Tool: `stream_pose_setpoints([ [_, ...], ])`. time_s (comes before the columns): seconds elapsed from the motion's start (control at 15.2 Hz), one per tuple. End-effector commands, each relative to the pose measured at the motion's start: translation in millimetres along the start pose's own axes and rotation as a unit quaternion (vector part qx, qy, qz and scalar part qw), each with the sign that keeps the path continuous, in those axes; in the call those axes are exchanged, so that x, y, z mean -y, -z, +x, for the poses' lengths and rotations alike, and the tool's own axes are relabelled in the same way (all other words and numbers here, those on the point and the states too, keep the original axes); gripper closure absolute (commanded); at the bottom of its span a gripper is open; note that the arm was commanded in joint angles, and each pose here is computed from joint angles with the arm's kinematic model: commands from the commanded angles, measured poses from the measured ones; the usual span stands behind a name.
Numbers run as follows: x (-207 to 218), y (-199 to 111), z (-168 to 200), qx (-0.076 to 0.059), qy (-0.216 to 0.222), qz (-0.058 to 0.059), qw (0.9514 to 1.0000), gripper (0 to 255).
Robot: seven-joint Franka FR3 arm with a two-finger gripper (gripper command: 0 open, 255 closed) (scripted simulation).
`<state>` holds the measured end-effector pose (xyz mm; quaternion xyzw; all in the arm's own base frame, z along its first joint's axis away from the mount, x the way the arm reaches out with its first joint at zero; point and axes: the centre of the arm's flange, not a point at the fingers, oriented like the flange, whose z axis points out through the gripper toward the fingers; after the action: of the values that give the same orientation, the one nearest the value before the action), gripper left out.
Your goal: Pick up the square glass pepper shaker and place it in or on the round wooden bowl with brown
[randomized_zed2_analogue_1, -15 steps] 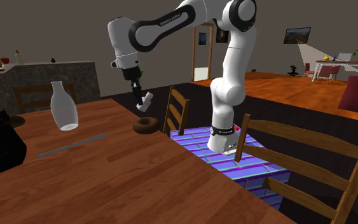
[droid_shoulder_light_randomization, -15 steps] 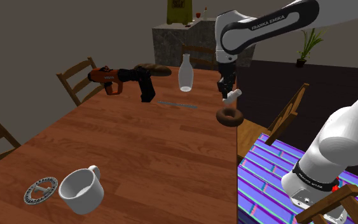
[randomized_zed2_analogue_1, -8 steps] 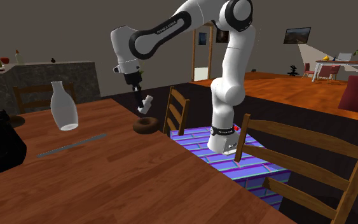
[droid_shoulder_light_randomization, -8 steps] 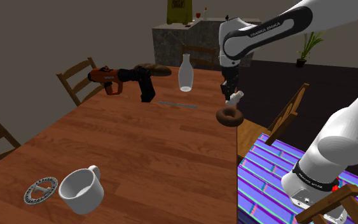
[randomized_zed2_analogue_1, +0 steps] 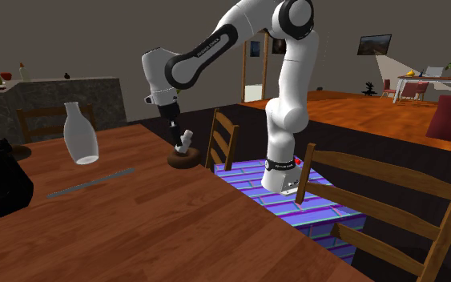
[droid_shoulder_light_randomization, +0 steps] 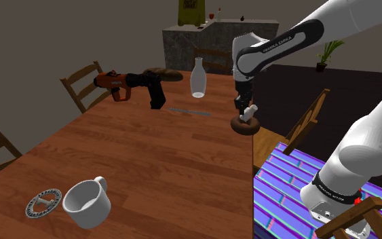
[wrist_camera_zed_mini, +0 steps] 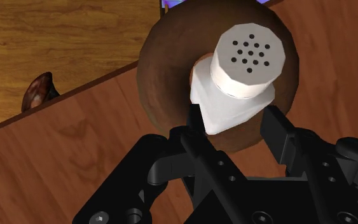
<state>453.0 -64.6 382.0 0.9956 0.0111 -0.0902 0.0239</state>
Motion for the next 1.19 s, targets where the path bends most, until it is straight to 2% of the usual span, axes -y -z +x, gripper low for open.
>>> stream_pose_setpoints([
  [0.0, 0.2, -3.9, 1.3, 0.000, 0.000, 0.000, 1.0000, 255],
  [0.46, 0.2, -3.9, 1.3, 0.000, 0.000, 0.000, 1.0000, 255],
  [0.53, 0.2, -3.9, 1.3, 0.000, 0.000, 0.000, 1.0000, 0],
  [0.86, 0.2, -3.9, 1.3, 0.000, 0.000, 0.000, 1.0000, 0],
  [1.12, 0.2, 46.1, 1.3, 0.000, 0.000, 0.000, 1.0000, 0],
])
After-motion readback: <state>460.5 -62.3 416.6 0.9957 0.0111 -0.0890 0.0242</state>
